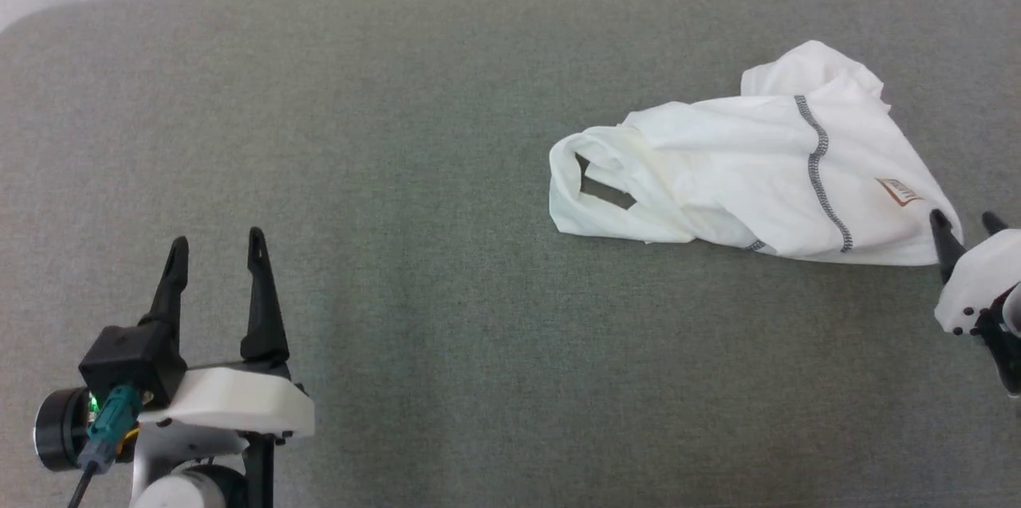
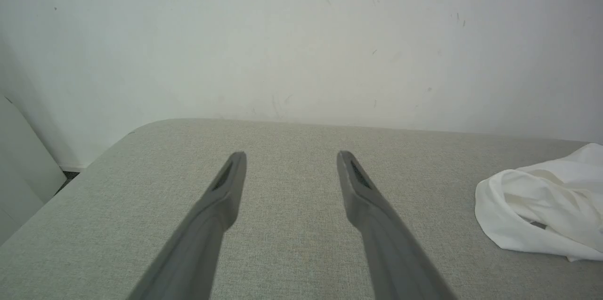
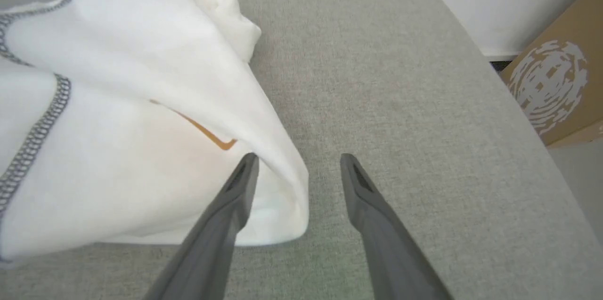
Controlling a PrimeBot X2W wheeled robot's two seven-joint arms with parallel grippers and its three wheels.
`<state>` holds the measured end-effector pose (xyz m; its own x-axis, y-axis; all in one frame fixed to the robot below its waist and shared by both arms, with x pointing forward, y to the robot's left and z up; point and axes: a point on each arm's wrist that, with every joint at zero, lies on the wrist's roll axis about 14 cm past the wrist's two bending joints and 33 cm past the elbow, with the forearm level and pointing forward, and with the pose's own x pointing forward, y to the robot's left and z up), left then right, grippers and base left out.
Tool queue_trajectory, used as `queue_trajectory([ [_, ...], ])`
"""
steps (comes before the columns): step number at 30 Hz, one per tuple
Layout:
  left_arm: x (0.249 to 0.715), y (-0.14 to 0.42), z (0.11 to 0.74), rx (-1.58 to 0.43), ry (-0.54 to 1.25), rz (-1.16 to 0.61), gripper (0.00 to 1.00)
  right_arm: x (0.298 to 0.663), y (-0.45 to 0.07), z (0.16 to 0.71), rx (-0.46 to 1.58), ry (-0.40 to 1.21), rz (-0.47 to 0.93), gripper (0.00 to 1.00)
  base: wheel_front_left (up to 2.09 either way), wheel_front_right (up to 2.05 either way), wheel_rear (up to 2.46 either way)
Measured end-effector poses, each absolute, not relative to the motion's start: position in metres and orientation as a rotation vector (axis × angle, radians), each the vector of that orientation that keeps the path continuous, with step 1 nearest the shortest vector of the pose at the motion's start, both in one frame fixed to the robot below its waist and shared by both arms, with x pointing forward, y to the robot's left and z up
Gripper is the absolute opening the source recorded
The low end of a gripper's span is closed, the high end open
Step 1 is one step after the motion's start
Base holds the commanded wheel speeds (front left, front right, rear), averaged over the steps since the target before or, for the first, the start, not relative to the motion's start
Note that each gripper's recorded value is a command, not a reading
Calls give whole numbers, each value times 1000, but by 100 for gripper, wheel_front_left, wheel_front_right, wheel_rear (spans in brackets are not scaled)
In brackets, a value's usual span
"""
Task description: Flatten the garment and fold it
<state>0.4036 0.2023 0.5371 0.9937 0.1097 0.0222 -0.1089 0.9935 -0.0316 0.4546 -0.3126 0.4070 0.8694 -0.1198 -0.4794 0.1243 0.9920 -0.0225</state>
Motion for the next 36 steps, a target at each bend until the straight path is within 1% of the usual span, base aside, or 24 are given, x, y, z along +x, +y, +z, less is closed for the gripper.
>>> queue_trajectory([
  [3,400,203,540,-26,-29,109,100,456,-309,426,25,388,-130,100,0,0,0],
  [5,398,203,544,-26,-35,113,100,456,-300,435,28,345,-109,100,0,0,0],
  [8,396,203,548,-26,-41,113,100,463,-268,453,19,330,-26,100,0,0,0],
  [11,394,200,549,-27,-39,105,100,472,-229,479,-7,337,88,100,0,0,0],
  [15,394,197,548,-30,-31,96,100,473,-190,492,-96,423,224,100,0,0,0],
  [18,395,197,546,-30,-24,95,100,476,-177,490,-159,496,285,100,0,0,0],
  [23,398,200,545,-31,-29,102,100,496,-184,489,-271,558,290,100,0,0,0],
  [28,401,205,534,-29,-9,119,100,503,-178,459,-337,671,329,100,0,0,0],
  [35,410,210,521,-33,9,136,100,525,-188,435,-398,732,326,100,0,0,0],
  [36,412,210,519,-32,11,139,100,525,-188,429,-393,756,330,89,0,0,0],
])
